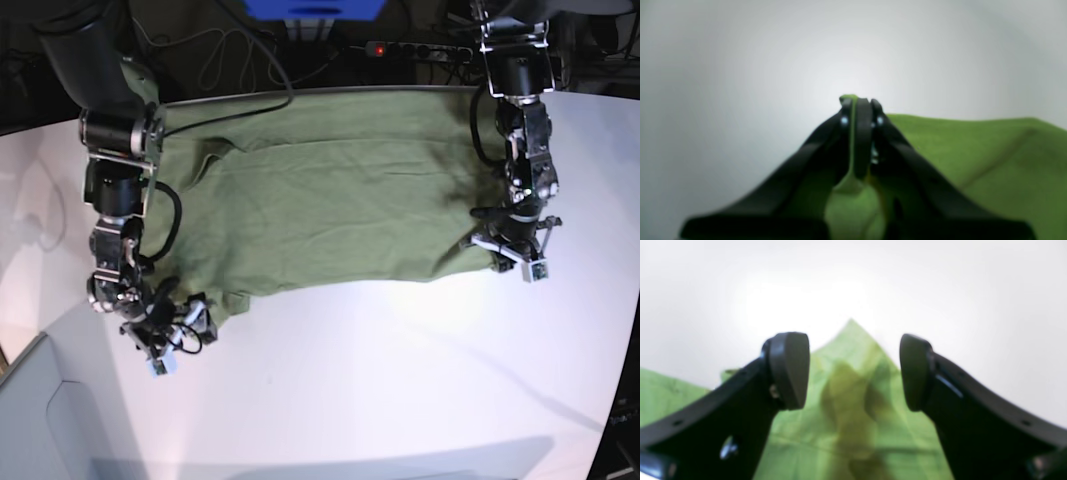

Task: Fold the T-shirt properly
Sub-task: 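Move right gripper across to the opposite side edge near the sleeve and grasp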

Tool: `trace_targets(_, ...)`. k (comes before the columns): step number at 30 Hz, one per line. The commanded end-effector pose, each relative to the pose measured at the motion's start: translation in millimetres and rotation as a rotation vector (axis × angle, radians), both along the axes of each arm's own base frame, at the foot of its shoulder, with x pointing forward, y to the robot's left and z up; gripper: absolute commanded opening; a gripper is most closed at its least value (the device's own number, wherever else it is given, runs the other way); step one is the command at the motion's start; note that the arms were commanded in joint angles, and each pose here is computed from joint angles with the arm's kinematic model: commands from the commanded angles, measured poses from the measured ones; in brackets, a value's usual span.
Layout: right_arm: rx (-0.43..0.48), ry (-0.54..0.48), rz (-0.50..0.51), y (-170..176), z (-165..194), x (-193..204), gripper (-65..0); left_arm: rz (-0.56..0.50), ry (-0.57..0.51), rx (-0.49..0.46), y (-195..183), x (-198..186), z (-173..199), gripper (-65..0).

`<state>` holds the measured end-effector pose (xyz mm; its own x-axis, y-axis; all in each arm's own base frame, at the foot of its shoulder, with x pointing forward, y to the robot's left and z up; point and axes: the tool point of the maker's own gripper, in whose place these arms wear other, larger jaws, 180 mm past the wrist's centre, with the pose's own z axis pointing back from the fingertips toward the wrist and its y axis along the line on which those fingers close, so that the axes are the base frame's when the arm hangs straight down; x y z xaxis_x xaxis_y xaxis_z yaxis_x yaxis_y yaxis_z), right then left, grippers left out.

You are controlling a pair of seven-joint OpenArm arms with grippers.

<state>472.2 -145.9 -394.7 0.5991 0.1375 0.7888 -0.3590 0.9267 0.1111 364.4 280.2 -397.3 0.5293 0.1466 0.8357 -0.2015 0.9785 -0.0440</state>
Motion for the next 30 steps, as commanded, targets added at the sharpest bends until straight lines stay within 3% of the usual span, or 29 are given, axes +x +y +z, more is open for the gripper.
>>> trace_targets(1,0.029,-0.081,-0.009,-0.3,27.0,20.5,-24.4,-0.003,-0.058,0.022,5.0,10.8,18.7,-65.0)
trace_targets(6,0.043,-0.078,-0.124,-12.8,11.5,24.3,-24.5,-0.003,-0.058,0.024,5.6,10.8,19.0,-65.0)
trace_targets(13,0.044,-0.078,-0.117,-9.7,6.1,21.5,-26.5,-0.002,-0.055,0.024,6.4,10.4,18.1,-65.0)
trace_targets(15,0.017,-0.065,-0.077,-0.8,-0.2,17.0,-33.2,-0.002,-0.054,0.024,6.5,10.2,17.6,-65.0)
trace_targets(21,-0.011,-0.046,-0.037,7.8,-10.8,8.4,-64.5,-0.002,-0.052,0.024,6.6,10.0,17.0,-65.0)
trace_targets(30,-0.028,-0.118,-0.044,-1.3,15.2,21.4,-65.0,-0.01,-0.078,0.031,4.4,12.5,26.8,-65.0)
